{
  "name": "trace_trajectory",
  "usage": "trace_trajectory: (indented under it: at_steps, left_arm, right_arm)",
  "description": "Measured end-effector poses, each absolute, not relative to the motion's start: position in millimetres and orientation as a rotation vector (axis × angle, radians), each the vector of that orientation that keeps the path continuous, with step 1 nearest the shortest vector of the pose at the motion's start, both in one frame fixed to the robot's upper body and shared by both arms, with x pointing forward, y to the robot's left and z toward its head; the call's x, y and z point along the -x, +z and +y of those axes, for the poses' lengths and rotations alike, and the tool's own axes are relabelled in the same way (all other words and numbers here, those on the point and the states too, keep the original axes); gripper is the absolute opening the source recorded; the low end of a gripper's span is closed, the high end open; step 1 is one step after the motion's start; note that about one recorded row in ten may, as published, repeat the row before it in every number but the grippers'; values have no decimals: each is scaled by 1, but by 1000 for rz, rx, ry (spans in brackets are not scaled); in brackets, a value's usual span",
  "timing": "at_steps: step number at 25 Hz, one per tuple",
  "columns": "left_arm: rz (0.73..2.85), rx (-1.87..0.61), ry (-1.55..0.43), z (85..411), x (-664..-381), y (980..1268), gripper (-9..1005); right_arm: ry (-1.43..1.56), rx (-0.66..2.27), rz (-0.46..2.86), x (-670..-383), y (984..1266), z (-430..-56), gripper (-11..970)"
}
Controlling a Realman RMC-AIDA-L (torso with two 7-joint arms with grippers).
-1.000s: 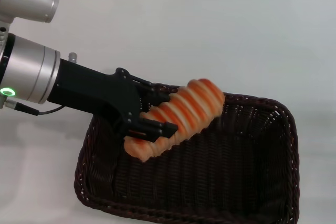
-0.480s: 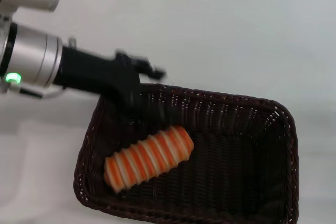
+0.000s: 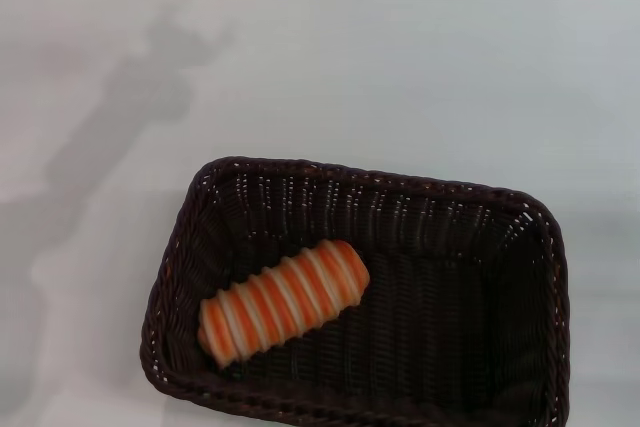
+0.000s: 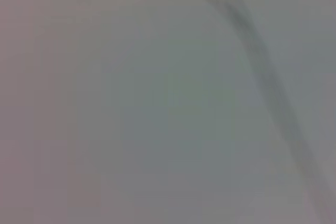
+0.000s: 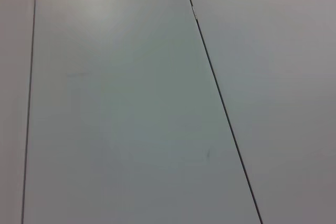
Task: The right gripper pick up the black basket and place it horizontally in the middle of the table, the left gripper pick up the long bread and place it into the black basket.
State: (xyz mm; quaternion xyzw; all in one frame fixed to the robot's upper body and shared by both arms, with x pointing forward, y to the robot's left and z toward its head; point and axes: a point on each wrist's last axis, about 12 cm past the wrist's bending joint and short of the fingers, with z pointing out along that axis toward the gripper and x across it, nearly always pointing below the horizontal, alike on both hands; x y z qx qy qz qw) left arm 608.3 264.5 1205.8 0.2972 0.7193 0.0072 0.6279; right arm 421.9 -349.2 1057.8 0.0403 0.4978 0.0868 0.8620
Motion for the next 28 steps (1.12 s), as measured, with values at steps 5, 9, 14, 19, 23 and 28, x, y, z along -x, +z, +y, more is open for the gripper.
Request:
trace_trajectory:
  at_steps: [5, 9, 14, 19, 23, 28]
  left_arm:
    - [1450, -430, 496, 267, -616, 1180, 847]
    - [1243, -274, 689, 278, -607, 1152, 847]
    - [1137, -113, 323, 308, -580, 1111, 847]
    - [1255, 42, 243, 336, -567, 1082, 847]
    - [1329, 46, 290, 344, -551, 1063, 847]
    - [1380, 62, 310, 352, -536, 1050, 847]
  right_arm:
    - [183, -84, 1043, -421, 1058, -349, -1]
    - [186, -83, 1044, -422, 1058, -349, -1]
    - [174, -80, 1049, -422, 1057, -350, -1]
    - [85, -118, 1048, -413, 1055, -360, -1]
    - [-24, -143, 1040, -403, 1054, -371, -1]
    - [-251, -223, 1023, -383, 1050, -392, -1]
